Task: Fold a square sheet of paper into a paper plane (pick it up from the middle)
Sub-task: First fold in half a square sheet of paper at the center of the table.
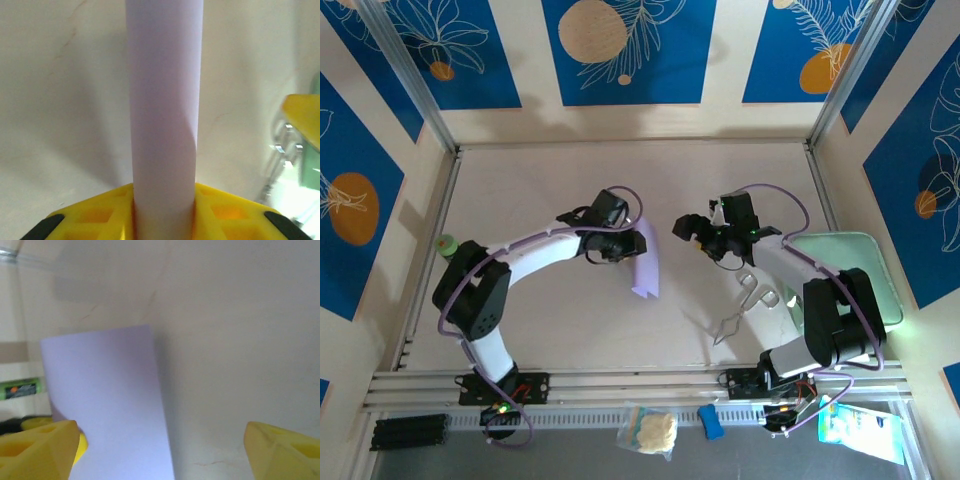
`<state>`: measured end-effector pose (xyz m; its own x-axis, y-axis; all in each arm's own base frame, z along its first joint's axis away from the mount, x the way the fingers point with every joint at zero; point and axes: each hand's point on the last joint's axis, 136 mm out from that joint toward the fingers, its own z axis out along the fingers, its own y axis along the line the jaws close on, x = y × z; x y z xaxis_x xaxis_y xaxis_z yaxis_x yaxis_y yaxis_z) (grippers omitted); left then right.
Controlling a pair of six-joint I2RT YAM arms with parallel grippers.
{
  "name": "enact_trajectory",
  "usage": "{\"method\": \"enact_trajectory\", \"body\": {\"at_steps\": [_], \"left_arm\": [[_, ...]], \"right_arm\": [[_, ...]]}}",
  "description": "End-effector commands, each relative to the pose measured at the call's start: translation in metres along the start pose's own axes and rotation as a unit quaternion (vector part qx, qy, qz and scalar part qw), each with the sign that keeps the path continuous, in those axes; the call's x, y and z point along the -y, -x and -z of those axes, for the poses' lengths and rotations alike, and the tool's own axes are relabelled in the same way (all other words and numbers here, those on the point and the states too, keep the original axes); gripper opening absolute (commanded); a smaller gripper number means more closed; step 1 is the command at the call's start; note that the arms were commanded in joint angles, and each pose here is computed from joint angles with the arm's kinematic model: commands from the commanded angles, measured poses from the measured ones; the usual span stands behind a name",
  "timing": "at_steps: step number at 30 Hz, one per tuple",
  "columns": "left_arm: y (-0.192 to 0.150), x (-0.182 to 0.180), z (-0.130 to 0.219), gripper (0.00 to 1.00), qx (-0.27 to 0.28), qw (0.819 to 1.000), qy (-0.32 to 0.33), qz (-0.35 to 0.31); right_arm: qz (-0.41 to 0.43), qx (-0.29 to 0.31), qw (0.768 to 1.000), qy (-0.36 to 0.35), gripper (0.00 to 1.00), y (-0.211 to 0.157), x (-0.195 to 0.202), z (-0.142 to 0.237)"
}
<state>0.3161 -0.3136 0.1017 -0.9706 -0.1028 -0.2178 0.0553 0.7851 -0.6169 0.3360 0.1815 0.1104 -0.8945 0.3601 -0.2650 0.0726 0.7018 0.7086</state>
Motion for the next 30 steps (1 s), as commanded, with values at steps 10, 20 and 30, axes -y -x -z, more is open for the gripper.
{"method": "enact_trajectory", "body": {"at_steps": [10,20,30], "left_arm": [[0.006,-0.031,-0.018,0.32,-0.002,0.999,-0.036,0.038],[-0.004,-0.070,-0.027,0.32,-0.014,0.999,0.042,0.022],[-0.007,-0.084,-0.030,0.33,-0.021,0.997,0.069,0.013]], "right_arm": [[0.029,-0.058,0.996,0.062,0.69,-0.027,-0.024,-0.015],[0.044,-0.112,0.993,-0.017,0.26,-0.063,-0.019,-0.065],[0.020,-0.170,0.982,-0.079,0.11,-0.088,0.000,-0.098]]}}
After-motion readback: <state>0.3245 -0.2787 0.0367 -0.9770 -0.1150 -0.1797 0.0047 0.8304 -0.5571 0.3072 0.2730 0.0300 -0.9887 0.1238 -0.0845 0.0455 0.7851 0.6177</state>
